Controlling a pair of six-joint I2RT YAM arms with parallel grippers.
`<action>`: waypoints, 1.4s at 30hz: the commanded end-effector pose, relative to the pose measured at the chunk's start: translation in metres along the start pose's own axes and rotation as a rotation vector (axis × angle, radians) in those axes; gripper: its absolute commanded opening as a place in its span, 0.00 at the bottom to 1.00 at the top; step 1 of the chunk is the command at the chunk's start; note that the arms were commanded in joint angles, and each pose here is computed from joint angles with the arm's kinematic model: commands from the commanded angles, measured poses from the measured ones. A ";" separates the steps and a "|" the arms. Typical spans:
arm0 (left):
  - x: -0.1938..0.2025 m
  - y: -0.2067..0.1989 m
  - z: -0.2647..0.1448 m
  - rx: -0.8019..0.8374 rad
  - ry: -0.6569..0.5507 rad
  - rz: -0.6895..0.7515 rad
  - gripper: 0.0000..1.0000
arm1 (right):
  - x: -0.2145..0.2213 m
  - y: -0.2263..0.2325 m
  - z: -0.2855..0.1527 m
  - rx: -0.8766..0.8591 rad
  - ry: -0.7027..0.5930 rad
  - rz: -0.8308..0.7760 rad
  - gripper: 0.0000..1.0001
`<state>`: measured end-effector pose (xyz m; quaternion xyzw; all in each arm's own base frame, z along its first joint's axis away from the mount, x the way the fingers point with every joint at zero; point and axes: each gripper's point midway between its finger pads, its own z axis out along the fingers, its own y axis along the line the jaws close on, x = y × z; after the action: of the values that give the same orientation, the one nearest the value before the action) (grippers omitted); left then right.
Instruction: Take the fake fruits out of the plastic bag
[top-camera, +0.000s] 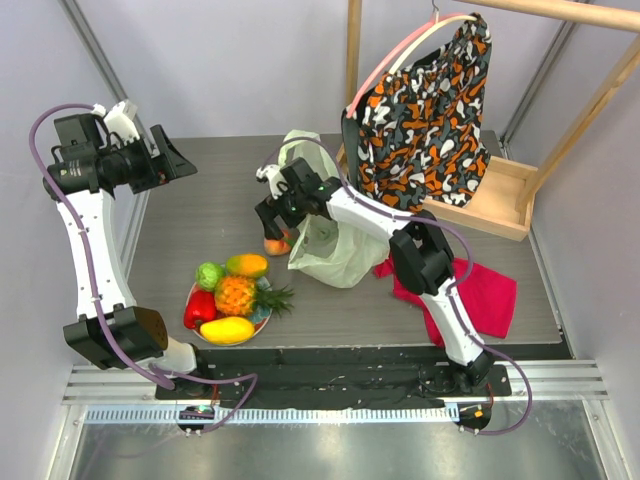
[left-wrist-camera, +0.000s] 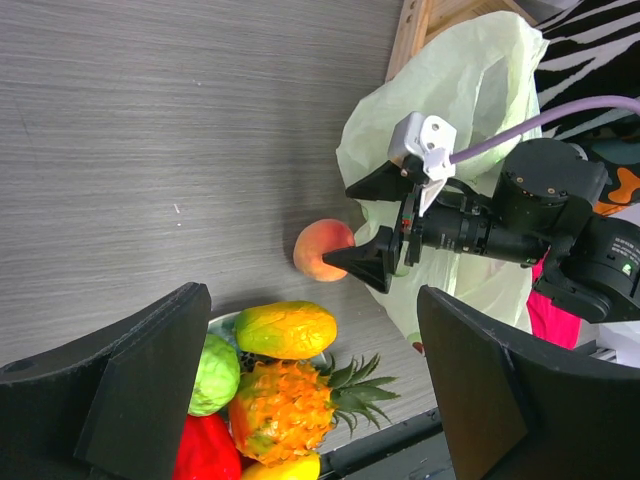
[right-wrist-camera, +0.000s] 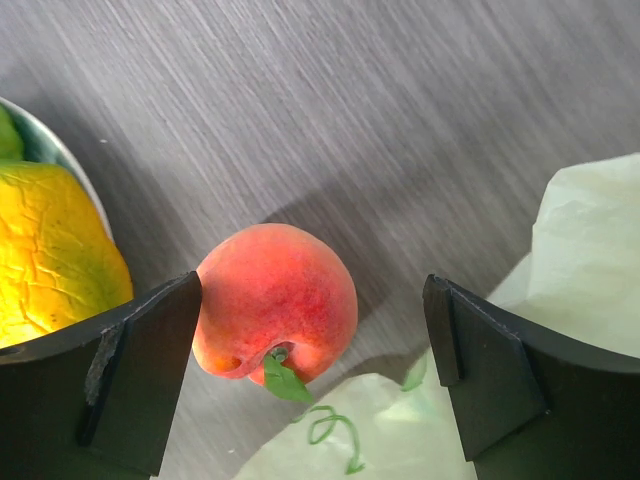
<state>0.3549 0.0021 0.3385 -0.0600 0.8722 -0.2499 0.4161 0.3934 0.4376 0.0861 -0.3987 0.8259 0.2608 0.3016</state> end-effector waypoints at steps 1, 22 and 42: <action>-0.013 -0.011 -0.008 0.030 -0.059 0.034 0.89 | -0.012 -0.010 -0.013 0.071 0.002 -0.119 1.00; -0.012 -0.015 -0.012 0.037 -0.069 0.042 0.89 | 0.019 0.037 -0.012 -0.139 0.091 -0.135 0.69; -0.024 -0.022 -0.025 0.023 -0.126 0.073 0.89 | -0.080 0.195 -0.096 -0.505 -0.199 -0.306 0.56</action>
<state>0.3528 0.0000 0.3458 -0.0591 0.8664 -0.2522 0.4269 0.2891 0.4895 0.1893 -0.5196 0.7014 0.3981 0.2820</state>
